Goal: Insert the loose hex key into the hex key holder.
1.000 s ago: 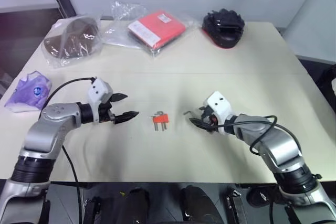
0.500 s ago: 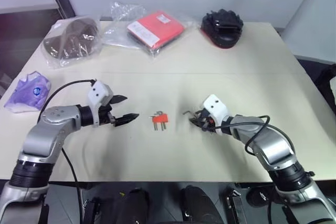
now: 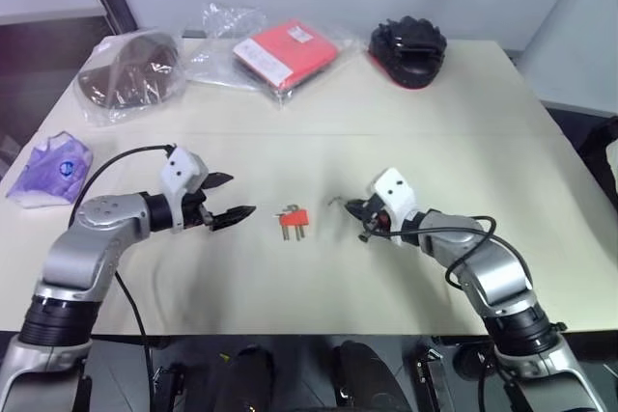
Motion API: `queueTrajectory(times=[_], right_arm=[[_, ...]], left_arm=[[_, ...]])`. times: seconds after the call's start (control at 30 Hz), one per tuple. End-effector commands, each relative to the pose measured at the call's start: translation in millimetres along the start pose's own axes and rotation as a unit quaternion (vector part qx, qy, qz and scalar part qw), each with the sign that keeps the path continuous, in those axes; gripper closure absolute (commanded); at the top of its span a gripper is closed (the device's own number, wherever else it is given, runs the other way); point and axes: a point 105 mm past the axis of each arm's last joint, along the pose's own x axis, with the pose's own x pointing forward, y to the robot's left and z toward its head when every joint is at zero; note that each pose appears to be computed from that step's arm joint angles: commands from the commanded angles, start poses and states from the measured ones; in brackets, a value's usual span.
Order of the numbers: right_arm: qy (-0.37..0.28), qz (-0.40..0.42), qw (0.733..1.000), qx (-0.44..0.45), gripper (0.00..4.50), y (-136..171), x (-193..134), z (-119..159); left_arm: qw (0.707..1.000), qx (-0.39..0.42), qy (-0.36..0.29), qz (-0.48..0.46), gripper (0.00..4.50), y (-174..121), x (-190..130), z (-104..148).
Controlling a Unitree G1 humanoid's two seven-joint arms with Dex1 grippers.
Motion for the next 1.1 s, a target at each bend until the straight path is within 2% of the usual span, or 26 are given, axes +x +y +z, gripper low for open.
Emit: queueTrajectory(times=[0.03, 0.17, 0.3, 0.37, 0.5, 0.53, 0.67, 0.8, 0.83, 0.9, 1.0, 1.1], right_arm=[[-0.044, -0.008, 0.999, -0.026, 4.46, 1, -4, 21], [-0.014, -0.004, 1.0, -0.023, 4.46, 5, -2, 8], [0.084, -0.028, 0.996, -0.029, 4.46, -5, -6, -30], [0.111, -0.034, 0.993, -0.022, 4.46, -8, -8, -40], [0.13, -0.03, 0.991, -0.023, 4.46, -9, -11, -46], [0.131, -0.03, 0.991, -0.024, 4.16, -9, -11, -47], [0.124, -0.015, 0.992, -0.015, 2.46, -7, -13, -42], [0.107, -0.022, 0.994, -0.015, 0.27, -14, -16, -32], [0.102, -0.018, 0.995, -0.004, 0.04, -15, -17, -29], [0.089, -0.009, 0.996, 0.006, 0.04, -16, -19, -21], [0.038, 0.036, 0.999, 0.01, 0.04, -10, -18, 6], [0.0, 0.111, 0.993, -0.036, 0.04, 5, -16, 32]], left_arm=[[1.0, 0.021, -0.022, 0.003, 0.0, 0, -1, 14], [0.999, 0.022, -0.023, -0.005, 0.0, -3, 2, 15], [0.999, 0.025, -0.023, -0.008, 0.0, -3, 4, 16], [0.999, 0.026, -0.023, -0.009, 0.0, -3, 5, 16], [0.999, 0.027, -0.022, -0.011, 0.0, -6, 6, 14], [0.999, 0.027, -0.021, -0.011, 0.0, -6, 6, 13], [0.999, 0.027, -0.021, -0.009, 0.0, -6, 6, 12], [0.999, 0.027, -0.021, -0.007, 0.0, -6, 5, 12], [0.999, 0.026, -0.021, -0.007, 0.0, -6, 5, 12], [0.999, 0.026, -0.021, -0.006, 0.0, -5, 4, 12], [0.999, 0.023, -0.021, -0.008, 0.0, -5, 4, 12], [0.999, 0.024, -0.018, -0.016, 0.0, -5, 4, 12]])
